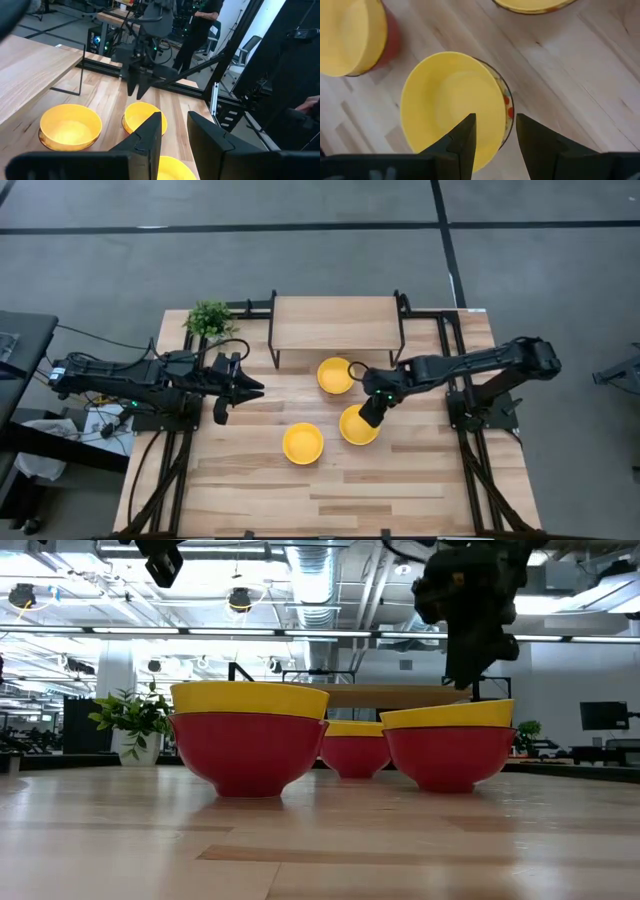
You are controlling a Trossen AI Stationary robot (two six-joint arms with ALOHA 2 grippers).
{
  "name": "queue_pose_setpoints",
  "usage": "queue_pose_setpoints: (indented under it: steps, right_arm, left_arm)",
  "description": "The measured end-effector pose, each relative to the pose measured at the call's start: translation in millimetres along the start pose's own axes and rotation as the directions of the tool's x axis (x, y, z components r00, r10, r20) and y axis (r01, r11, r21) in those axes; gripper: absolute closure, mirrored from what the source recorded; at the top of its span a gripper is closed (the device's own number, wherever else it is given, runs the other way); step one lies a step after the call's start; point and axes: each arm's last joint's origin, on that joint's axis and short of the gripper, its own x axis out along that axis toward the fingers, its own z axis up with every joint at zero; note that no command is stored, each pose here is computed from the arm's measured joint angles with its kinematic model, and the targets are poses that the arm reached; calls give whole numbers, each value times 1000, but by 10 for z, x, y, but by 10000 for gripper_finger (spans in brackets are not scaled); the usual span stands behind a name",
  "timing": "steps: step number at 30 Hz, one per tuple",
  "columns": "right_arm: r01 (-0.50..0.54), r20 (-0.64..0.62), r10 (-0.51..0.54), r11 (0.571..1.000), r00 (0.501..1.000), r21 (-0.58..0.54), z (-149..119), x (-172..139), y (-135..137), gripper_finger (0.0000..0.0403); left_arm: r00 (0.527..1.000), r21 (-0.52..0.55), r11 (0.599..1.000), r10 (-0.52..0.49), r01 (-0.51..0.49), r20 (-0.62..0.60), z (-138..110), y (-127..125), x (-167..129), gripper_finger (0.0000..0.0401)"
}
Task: Pick & Place Mini bowls
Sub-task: Put the middle yellow bowl on the shelf
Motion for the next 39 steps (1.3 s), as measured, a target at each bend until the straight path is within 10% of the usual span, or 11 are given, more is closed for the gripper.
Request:
queue_pose_setpoints:
  steps: [39]
  right_arm:
    - [40, -48, -40, 999, 998, -3, -5, 158, 12, 274]
  left_arm:
    - [1000, 0, 1000, 0, 0, 0, -1, 0, 0, 309]
